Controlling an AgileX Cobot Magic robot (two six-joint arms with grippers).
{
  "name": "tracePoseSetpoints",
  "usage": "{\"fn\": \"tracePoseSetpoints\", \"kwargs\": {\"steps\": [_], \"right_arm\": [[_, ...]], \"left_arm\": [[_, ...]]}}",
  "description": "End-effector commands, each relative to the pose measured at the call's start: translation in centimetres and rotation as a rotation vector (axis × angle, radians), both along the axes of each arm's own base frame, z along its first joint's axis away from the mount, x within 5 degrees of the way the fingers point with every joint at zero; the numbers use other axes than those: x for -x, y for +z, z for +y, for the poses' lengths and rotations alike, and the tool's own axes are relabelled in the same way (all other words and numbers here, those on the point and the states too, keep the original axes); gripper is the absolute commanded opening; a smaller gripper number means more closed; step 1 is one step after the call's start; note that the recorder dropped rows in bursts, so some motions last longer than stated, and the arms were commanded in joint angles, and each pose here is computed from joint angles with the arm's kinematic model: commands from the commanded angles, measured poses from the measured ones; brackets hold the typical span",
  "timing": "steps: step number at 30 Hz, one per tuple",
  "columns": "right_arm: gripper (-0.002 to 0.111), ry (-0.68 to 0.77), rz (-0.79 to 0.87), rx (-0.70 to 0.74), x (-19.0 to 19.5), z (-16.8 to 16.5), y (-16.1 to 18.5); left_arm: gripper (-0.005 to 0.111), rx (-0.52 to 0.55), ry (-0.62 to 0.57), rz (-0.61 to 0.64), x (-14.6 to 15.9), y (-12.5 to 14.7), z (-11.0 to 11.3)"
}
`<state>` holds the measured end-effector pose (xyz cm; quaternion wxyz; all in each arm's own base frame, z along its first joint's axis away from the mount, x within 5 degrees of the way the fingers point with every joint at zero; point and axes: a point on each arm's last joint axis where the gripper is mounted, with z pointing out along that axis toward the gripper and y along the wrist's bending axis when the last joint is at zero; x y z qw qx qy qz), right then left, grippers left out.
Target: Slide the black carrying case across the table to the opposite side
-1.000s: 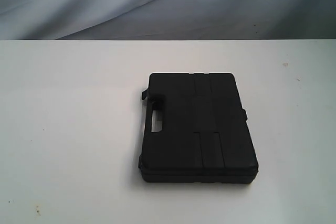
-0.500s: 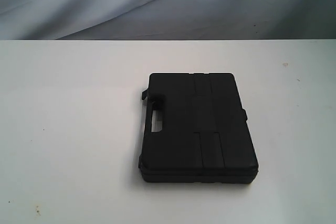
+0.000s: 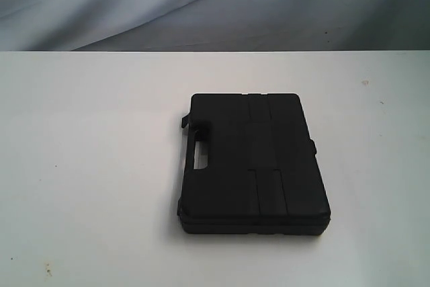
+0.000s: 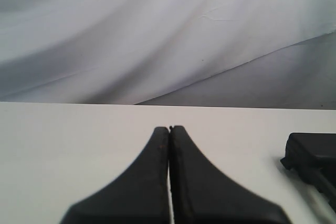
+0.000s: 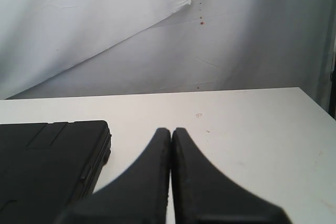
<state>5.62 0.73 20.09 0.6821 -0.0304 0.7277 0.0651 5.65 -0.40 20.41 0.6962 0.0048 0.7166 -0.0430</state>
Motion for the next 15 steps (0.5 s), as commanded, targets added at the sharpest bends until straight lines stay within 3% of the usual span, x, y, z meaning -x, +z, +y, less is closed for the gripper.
{"fn": "tracePoseSetpoints", "kwargs": {"steps": [1,15], "right_arm": [[0.0,-0.008,-0.008,0.012,0.03,-0.06,-0.07],[0.0,-0.008,-0.008,0.012,0.03,-0.06,-0.07]], "left_arm": [[0.0,0.01,0.002,-0.006,0.01,-0.07,0.01],[0.0,0.019,0.003,-0.034,0.01,0.2,0.02]]}}
